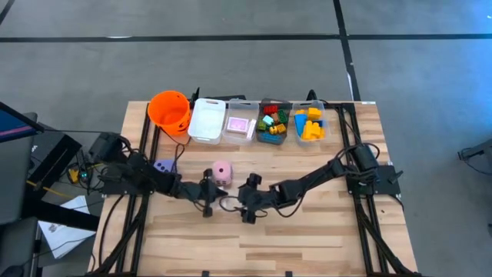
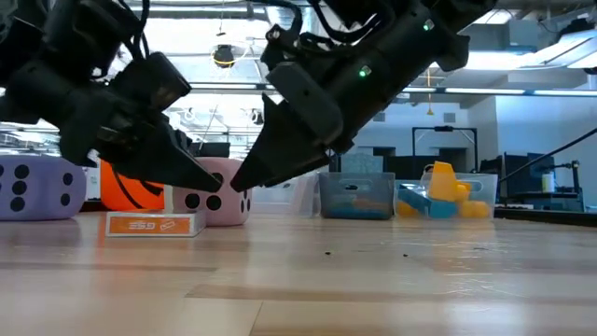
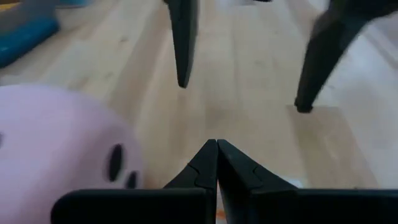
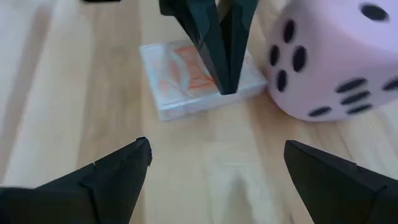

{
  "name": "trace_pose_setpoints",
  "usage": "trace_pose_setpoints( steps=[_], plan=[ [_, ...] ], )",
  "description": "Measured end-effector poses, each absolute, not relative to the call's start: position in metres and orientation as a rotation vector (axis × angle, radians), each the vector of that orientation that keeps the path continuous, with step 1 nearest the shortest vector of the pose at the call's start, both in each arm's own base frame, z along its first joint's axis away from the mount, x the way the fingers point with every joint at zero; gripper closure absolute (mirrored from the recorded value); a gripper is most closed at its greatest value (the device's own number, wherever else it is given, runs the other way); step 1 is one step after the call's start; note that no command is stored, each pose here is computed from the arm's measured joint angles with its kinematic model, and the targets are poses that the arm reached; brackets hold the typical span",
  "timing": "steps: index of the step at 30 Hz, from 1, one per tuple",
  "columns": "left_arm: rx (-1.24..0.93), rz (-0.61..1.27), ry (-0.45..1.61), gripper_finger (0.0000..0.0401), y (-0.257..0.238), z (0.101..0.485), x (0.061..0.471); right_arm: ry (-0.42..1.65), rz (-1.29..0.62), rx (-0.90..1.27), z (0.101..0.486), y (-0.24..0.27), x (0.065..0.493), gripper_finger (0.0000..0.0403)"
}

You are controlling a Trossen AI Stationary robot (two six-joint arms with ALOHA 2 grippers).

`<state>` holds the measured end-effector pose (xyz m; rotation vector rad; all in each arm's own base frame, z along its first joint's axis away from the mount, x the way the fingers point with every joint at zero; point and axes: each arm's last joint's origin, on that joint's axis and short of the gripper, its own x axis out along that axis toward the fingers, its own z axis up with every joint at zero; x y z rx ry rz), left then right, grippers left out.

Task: Pick & Place Toys
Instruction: Put the orange game card into the left transparent bin

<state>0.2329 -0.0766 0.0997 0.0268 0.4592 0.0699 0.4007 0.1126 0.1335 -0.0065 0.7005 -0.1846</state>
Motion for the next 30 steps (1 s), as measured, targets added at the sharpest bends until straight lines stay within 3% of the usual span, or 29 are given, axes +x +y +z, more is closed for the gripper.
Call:
trace_pose_setpoints(
  steps=[8, 17, 30],
  plan=[
    [0.034, -0.045, 0.479, 0.0401, -0.086, 0.112, 0.225, 0.634, -0.1, -0.039, 0.137, 0.114, 0.408, 0.0037],
    [-0.069, -0.005, 0.752, 0.0401, -0.089, 0.116, 0.19, 0.609, 0.024, 0.024, 0.082, 0.116, 0.426, 0.0037],
    [-0.188, -0.033, 0.832, 0.0401, -0.099, 0.119, 0.176, 0.621, 0.032, 0.028, 0.087, 0.116, 0.434, 0.0037]
  ],
)
